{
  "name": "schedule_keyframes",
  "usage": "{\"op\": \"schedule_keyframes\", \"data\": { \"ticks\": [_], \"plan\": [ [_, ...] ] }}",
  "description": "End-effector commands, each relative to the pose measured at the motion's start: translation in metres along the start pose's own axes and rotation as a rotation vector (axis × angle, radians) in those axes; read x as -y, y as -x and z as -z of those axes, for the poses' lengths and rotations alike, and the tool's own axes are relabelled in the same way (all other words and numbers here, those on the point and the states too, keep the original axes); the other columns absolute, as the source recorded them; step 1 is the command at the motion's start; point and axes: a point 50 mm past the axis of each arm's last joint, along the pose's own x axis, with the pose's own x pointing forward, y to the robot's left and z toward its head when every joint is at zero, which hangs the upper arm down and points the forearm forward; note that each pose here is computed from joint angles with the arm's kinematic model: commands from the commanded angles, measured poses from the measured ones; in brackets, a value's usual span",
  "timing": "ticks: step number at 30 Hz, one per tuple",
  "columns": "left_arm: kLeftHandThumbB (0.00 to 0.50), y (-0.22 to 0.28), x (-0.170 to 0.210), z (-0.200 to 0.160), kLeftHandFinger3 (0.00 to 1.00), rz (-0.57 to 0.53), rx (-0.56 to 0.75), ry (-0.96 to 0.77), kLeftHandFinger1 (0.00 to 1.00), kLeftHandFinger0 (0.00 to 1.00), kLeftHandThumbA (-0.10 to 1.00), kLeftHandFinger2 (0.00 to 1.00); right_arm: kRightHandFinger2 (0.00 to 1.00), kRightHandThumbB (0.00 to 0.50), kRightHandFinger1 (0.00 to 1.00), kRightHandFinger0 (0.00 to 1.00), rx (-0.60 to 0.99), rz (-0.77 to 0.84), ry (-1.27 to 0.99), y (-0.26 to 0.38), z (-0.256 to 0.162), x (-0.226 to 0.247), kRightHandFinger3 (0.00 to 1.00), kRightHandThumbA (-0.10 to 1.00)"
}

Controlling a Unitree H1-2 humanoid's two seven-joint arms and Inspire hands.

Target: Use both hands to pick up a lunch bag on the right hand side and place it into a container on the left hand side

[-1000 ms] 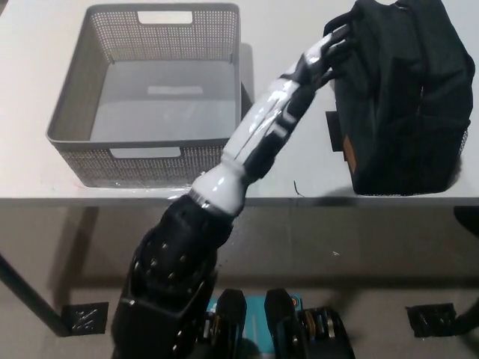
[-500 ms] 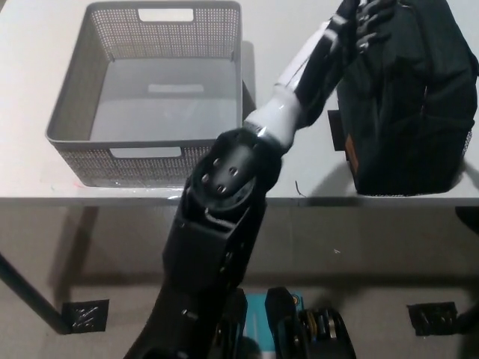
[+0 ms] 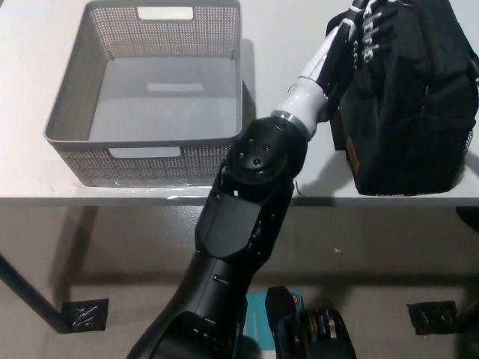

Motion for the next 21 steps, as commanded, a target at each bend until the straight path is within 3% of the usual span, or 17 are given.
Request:
{"op": "schedule_keyframes", "data": {
  "ticks": [1, 3, 4, 6, 13, 21],
  "plan": [
    [0.348, -0.013, 0.006, -0.032, 1.0, 0.003, 0.128, -0.034, 1.0, 1.0, 1.0, 1.0, 1.0, 0.235, 1.0, 1.0, 0.1, -0.028, -0.021, -0.013, -0.027, 0.004, 1.0, 1.0],
    [0.362, -0.015, 0.002, -0.035, 1.0, -0.01, 0.128, -0.053, 1.0, 1.0, 1.0, 1.0, 1.0, 0.24, 1.0, 1.0, 0.094, -0.019, -0.028, -0.013, -0.025, 0.007, 1.0, 1.0],
    [0.401, -0.019, -0.002, -0.036, 1.0, -0.03, 0.124, -0.103, 1.0, 1.0, 1.0, 1.0, 1.0, 0.227, 1.0, 1.0, 0.09, -0.009, -0.033, -0.014, -0.023, 0.009, 1.0, 1.0],
    [0.43, -0.023, -0.007, -0.033, 1.0, -0.054, 0.111, -0.15, 1.0, 1.0, 1.0, 1.0, 1.0, 0.225, 1.0, 1.0, 0.081, -0.012, -0.03, -0.014, -0.02, 0.01, 1.0, 1.0],
    [0.435, -0.02, -0.013, -0.005, 1.0, -0.102, 0.071, -0.155, 1.0, 1.0, 1.0, 1.0, 1.0, 0.22, 1.0, 1.0, 0.058, -0.016, -0.019, -0.002, -0.011, 0.02, 1.0, 1.0],
    [0.445, -0.01, -0.033, -0.002, 1.0, -0.135, 0.074, -0.189, 1.0, 1.0, 1.0, 1.0, 1.0, 0.232, 1.0, 1.0, 0.013, 0.006, 0.005, 0.006, 0.002, 0.03, 1.0, 1.0]
  ]
}}
